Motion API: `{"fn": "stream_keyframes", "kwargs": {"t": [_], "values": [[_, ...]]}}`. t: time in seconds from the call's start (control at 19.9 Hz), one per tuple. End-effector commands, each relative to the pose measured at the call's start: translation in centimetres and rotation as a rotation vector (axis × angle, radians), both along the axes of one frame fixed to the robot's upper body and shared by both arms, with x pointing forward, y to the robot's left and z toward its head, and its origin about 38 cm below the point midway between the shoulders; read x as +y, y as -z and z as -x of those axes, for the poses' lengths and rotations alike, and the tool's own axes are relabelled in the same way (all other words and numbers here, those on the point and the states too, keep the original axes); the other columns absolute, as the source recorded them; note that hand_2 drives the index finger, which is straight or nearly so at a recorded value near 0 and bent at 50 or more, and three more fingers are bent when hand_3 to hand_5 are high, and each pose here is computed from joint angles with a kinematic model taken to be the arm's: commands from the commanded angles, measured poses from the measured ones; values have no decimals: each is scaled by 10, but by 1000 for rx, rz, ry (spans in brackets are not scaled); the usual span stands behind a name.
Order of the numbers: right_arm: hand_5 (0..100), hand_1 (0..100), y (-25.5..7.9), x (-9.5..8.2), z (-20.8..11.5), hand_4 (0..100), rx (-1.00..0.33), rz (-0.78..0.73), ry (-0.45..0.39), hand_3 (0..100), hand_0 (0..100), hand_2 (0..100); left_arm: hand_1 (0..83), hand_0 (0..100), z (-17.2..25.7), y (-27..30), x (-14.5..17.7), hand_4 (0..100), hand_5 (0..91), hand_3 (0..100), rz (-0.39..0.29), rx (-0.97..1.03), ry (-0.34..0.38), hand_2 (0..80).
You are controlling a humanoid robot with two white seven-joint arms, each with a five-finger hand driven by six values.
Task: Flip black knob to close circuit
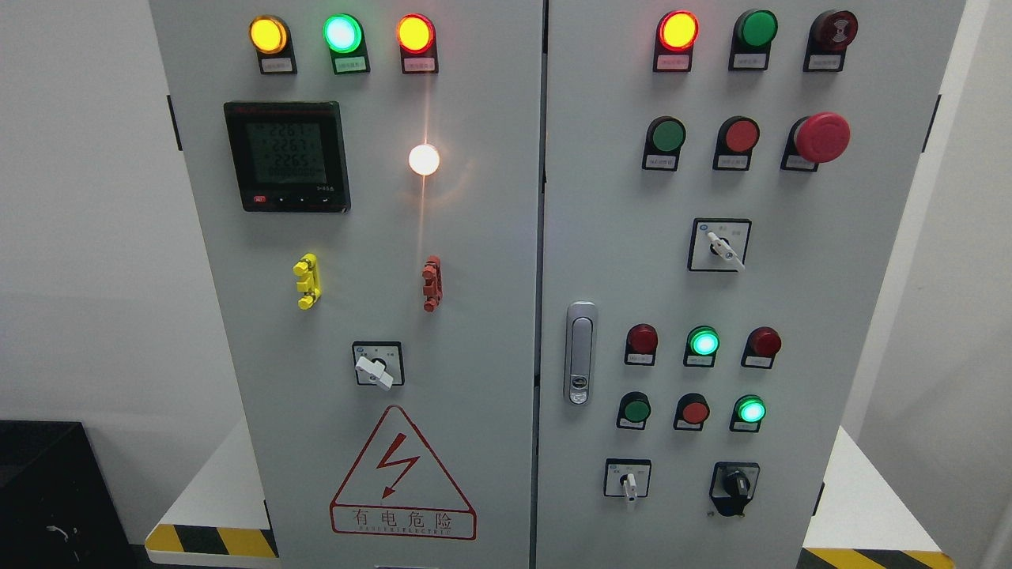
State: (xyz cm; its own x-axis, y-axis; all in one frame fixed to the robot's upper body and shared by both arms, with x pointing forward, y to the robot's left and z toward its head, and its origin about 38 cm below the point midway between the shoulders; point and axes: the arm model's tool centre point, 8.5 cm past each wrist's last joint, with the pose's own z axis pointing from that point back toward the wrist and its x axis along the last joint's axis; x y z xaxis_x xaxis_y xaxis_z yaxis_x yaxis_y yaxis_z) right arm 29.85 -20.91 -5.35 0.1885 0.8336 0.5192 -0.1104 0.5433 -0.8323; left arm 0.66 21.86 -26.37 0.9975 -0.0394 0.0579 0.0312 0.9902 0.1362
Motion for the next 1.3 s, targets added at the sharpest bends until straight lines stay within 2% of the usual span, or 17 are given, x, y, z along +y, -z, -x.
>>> {"fn": "stream_keyframes", "kwargs": {"t": [0.0,0.1,0.45,0.8,1.05,1.25], "values": [[1000,36,-69,-20,-30,942,-189,107,34,1000,0,910,556,120,4,1,-2,0,0,0,5,-7,-3,0],[1000,0,-78,-20,-36,944,-206,118,36,1000,0,911,556,120,4,1,-2,0,0,0,5,-7,-3,0],[1000,0,-114,-37,-60,945,-264,177,88,1000,0,919,556,120,4,1,-1,0,0,0,3,-7,-1,0],[1000,0,-139,-41,-70,946,-324,191,106,1000,0,919,556,120,5,1,-1,0,0,0,4,-5,-1,0],[1000,0,-161,-48,-88,946,-368,208,137,1000,0,919,556,120,4,1,-2,0,0,0,5,-7,-3,0],[1000,0,-168,-52,-95,946,-365,214,143,1000,0,919,556,120,4,1,-2,0,0,0,5,-7,-3,0]]}}
